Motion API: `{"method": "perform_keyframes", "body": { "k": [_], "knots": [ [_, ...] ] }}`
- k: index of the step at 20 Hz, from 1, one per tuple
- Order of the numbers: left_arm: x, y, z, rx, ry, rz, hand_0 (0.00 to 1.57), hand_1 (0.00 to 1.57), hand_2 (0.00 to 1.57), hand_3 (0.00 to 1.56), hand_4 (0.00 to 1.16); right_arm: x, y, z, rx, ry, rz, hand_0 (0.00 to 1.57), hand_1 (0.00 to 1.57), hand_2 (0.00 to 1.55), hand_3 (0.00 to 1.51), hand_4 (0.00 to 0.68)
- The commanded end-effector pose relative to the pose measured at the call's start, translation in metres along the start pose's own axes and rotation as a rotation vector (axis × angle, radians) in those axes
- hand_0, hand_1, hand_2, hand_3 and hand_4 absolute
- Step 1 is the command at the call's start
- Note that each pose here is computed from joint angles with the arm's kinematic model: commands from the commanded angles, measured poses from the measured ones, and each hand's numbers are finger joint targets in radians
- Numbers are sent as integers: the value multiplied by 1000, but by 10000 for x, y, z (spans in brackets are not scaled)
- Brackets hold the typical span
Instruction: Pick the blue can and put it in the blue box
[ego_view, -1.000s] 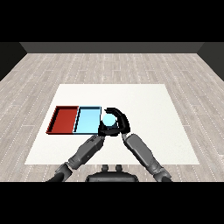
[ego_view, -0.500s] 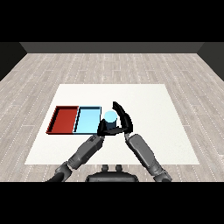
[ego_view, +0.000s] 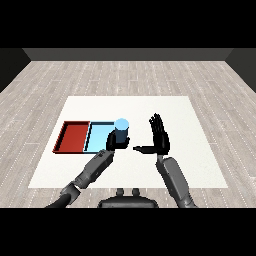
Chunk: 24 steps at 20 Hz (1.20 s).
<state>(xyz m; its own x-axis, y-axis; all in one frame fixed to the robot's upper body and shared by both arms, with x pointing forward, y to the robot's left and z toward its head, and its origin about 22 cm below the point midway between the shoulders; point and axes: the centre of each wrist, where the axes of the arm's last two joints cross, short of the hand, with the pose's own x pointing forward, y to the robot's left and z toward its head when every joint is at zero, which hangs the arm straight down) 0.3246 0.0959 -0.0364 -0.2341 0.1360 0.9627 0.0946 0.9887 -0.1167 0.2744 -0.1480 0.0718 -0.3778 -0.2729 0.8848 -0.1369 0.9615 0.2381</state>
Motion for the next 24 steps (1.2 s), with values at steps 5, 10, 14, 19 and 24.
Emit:
{"method": "perform_keyframes", "body": {
  "k": [5, 10, 14, 19, 24],
  "knots": [
    [356, 883, -447, 91, 3, -188, 1571, 1571, 1571, 1527, 1155, 59, -553, 326, -138, -31, -51, 0, 0, 0, 0, 0],
    [292, 991, -396, 167, 91, -367, 1571, 1571, 1571, 1514, 1148, 62, -672, 204, -169, -34, -59, 0, 0, 0, 0, 0],
    [254, 1158, -508, 231, 229, -556, 1571, 1571, 1571, 1479, 1042, -145, -663, 246, -174, -11, -65, 0, 0, 0, 0, 0],
    [116, 1519, -493, 269, 442, -679, 1495, 1495, 1396, 1183, 975, -113, -614, 231, -185, -10, -82, 0, 0, 0, 0, 0],
    [-228, 1401, -250, 285, 739, -781, 953, 953, 847, 444, 884, -196, -859, 264, -211, 21, -67, 0, 0, 0, 0, 0]
  ]
}}
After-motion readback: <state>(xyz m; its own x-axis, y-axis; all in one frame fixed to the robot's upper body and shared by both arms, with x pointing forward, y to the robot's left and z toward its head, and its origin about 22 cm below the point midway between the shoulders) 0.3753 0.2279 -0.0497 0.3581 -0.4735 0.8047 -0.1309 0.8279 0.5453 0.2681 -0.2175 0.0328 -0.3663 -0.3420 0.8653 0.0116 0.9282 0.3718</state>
